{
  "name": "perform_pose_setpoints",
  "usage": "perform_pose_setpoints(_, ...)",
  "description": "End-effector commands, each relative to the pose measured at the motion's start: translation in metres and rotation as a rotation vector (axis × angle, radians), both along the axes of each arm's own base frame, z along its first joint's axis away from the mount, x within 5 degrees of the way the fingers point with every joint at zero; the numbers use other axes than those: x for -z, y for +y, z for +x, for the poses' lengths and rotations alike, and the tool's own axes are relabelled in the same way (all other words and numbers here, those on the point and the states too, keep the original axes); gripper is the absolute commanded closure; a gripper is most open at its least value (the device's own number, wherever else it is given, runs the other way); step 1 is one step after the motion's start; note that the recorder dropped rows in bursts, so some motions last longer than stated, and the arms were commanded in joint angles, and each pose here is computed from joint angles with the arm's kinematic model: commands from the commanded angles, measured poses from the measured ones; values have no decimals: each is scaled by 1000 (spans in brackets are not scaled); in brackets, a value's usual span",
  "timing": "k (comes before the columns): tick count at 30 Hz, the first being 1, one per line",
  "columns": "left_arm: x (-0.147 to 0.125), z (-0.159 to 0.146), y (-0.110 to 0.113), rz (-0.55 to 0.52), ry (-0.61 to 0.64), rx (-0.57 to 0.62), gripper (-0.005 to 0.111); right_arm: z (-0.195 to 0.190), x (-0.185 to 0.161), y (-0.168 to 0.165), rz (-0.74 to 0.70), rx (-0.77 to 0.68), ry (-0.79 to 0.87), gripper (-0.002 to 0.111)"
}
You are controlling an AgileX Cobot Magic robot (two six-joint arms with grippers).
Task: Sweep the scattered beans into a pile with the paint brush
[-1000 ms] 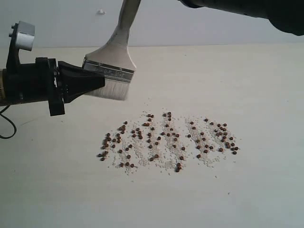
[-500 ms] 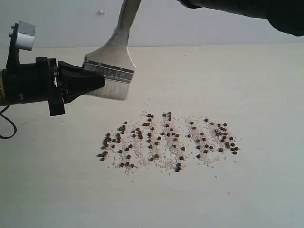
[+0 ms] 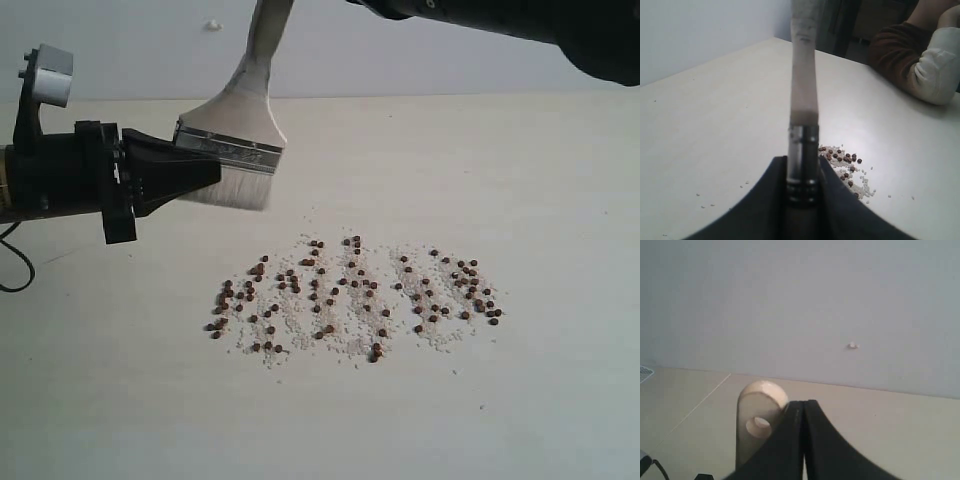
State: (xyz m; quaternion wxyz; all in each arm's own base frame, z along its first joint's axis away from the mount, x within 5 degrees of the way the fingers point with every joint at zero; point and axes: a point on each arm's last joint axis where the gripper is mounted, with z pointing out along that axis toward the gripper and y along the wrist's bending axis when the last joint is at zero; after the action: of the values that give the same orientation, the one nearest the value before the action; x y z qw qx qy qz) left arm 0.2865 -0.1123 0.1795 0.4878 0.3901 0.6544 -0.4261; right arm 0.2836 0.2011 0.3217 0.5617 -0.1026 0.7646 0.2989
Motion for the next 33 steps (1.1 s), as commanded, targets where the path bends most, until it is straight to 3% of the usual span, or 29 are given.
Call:
perform_pose_setpoints(1,-2,0,-2,-22,-5,1,107,0,-4,2,-14,-18,-44,108)
perform_pose_setpoints(16,-1,0,-2,-18,-4,8,107,-4,-1,14,-18,-71,-81,108)
perform_pose_setpoints(22,-2,0,-2,-20,-3,5,107,-11,-21,4,-37,-67,-172,108)
perform_pose_setpoints(28,-2,1,-2,-26,-3,-4,107,-5,-23,-24,-57,38,-59,108)
perform_pose_setpoints(33,-1,0,-2,-19,0,7,107,6,-2,-23,-86,58,33,108)
